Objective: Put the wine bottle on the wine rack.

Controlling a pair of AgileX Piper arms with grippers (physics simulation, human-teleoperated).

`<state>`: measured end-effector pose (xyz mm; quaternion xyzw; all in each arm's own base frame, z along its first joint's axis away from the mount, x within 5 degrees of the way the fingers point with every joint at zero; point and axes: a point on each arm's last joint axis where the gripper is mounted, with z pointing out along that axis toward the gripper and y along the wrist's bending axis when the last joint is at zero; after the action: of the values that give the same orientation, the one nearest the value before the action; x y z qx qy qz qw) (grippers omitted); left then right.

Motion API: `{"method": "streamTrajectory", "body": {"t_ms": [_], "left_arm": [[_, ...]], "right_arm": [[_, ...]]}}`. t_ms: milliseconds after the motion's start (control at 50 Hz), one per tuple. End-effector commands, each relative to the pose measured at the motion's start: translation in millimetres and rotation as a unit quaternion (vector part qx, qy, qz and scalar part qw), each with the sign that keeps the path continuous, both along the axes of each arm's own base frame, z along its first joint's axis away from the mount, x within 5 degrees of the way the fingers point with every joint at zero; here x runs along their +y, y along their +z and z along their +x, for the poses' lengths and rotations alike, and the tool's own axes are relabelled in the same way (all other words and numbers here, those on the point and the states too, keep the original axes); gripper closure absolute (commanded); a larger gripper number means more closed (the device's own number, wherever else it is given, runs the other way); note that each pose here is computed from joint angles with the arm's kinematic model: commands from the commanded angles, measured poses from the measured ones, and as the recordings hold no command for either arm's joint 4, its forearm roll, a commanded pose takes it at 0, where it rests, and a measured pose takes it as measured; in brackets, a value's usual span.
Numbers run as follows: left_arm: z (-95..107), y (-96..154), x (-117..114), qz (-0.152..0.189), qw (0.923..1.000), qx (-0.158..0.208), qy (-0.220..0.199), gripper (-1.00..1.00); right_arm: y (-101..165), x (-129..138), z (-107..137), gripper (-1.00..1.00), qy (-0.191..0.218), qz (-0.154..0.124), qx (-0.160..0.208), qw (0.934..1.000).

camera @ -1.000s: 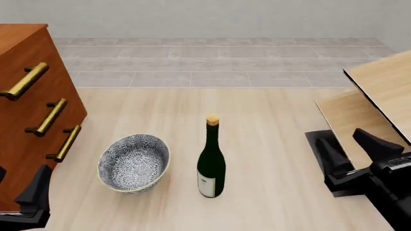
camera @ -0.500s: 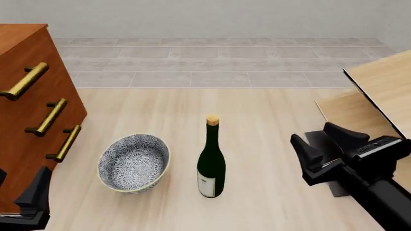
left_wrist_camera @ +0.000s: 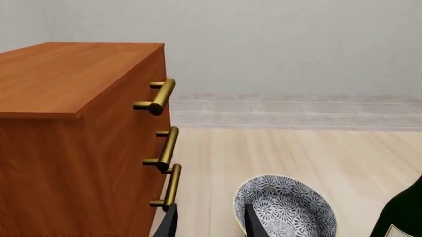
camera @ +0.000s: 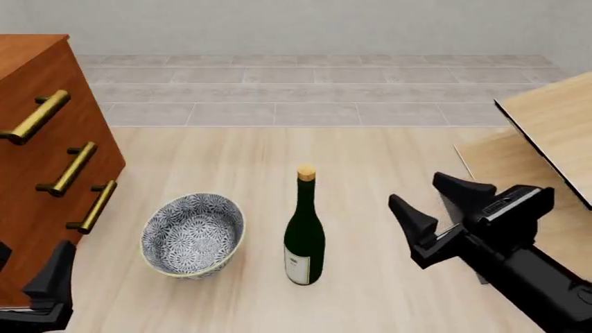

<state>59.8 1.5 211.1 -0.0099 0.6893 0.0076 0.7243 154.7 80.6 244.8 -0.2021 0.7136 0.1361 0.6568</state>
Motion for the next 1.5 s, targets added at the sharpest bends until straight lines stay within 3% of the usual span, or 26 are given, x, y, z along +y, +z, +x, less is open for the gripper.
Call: {"method": "streamTrajectory", "body": {"t_ms": [20,1120,1500], "left_arm": [[0.5,0.3,0.0,0.001,1.0,-0.001,0.0,-1.0],[-2.6,-3.2,-1.0,-0.002,0.9999,0.012,-0.008,-1.0],[-2.7,-4.0,-1.1,-0.005,0.9998,0.016,-0.01,-1.0]], "right_arm": [[5.0,13.7,-0.3,-1.0,0.034,0.0,0.006,0.9994],[13.0,71.6,8.7,-1.0,0.133,0.01,0.008,0.991],[12.6,85.6,14.6,-1.0,0.146,0.018,0.004,0.9892]]}}
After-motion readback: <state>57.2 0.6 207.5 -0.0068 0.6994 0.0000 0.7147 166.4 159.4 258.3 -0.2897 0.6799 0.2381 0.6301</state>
